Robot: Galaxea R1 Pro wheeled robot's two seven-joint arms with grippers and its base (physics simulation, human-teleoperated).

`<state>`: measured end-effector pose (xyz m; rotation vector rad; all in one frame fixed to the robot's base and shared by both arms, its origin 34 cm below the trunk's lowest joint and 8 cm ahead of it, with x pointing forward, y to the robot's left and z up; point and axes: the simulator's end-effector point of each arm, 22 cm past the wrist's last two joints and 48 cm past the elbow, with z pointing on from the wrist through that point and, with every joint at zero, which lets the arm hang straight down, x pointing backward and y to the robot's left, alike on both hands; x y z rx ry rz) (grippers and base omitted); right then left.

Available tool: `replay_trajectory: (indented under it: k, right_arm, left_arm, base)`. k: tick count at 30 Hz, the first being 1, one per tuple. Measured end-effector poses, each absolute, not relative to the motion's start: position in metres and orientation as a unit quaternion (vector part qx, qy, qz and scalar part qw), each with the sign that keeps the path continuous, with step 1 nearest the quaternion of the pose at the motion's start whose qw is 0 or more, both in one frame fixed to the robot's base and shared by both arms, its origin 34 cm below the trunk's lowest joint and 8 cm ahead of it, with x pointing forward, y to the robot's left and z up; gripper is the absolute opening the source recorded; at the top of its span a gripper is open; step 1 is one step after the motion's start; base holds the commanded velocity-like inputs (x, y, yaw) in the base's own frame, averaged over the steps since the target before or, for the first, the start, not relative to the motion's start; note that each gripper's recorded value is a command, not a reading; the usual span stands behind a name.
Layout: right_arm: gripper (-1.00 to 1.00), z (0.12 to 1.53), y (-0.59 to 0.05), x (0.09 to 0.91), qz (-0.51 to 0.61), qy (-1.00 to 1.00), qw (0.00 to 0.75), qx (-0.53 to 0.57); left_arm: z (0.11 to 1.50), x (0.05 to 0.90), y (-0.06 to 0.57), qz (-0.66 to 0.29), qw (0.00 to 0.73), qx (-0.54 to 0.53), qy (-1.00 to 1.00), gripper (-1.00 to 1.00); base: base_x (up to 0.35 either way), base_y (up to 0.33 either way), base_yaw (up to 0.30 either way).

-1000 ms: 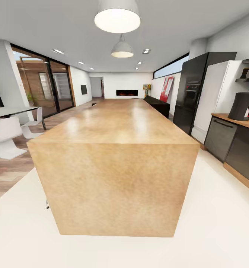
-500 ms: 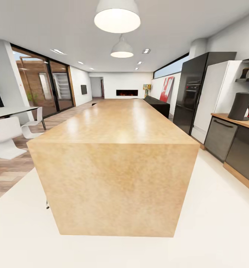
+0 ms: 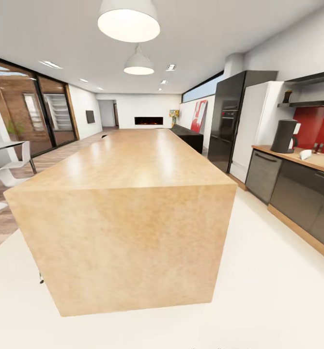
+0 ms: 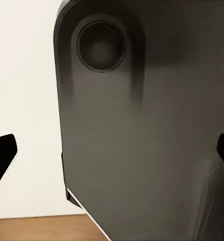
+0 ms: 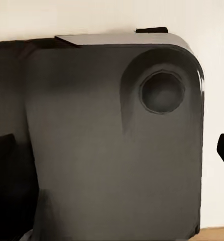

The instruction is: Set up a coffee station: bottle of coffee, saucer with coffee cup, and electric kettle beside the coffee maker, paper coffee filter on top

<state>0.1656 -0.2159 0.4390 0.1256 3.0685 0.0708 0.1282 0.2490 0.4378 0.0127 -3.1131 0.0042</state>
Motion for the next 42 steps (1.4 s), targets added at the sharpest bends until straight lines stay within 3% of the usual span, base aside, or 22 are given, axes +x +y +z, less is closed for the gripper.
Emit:
replay_trajectory:
  k: [14, 42]
  right_arm:
    - [1.00, 0.439, -0.230, 0.170, 0.013, 0.996, 0.044, 0.072]
    - [1.00, 0.467, -0.233, 0.179, 0.012, 0.996, 0.052, 0.071]
  left_arm:
    - [0.439, 0.157, 0.251, 0.001, -0.047, 0.004, -0.999, 1.00]
    - [0.466, 0.153, 0.254, -0.003, -0.037, 0.007, -0.999, 1.00]
  base:
    - [0.000, 0.000, -0.267]
    - [0.000, 0.000, -0.267]
